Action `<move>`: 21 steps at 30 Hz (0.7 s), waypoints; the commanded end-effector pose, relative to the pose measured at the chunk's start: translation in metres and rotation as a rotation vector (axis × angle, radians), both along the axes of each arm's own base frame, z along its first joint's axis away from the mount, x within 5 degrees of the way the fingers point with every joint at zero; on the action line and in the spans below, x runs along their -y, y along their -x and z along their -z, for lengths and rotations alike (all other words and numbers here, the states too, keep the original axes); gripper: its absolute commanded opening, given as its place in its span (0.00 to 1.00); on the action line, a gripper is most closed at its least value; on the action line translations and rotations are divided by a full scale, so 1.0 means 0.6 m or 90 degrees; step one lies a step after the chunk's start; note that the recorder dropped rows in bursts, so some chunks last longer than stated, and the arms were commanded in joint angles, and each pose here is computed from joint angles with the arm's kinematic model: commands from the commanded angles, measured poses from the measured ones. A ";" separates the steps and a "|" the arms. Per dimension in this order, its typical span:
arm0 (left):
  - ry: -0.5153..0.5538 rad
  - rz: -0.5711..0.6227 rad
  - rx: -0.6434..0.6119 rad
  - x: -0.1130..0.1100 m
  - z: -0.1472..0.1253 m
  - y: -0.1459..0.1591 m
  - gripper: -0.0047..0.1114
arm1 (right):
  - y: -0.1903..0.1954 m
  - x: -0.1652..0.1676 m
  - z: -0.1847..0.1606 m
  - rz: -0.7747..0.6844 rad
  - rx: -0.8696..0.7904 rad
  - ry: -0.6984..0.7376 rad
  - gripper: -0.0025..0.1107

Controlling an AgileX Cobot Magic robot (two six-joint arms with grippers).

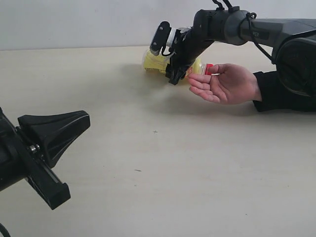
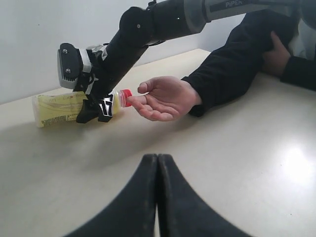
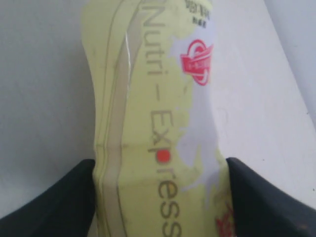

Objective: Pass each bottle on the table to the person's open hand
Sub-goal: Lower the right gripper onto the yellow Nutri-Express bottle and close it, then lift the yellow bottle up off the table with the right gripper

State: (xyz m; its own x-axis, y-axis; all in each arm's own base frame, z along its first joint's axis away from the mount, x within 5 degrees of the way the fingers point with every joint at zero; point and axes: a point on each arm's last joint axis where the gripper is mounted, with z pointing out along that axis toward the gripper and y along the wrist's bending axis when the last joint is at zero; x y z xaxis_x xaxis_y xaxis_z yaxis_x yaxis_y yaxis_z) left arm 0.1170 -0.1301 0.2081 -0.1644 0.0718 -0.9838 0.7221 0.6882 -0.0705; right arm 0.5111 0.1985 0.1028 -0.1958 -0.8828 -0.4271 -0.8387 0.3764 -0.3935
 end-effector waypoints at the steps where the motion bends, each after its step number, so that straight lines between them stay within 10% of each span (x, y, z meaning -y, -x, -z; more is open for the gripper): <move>1: 0.000 0.000 0.001 -0.001 0.000 0.001 0.05 | -0.001 -0.003 -0.003 0.000 0.003 -0.001 0.11; 9: 0.000 0.000 0.001 -0.001 0.000 0.001 0.05 | -0.002 -0.005 -0.027 0.014 0.020 -0.020 0.02; 21: 0.000 0.000 0.001 -0.001 0.000 0.001 0.05 | 0.029 0.003 -0.233 0.171 0.038 -0.195 0.02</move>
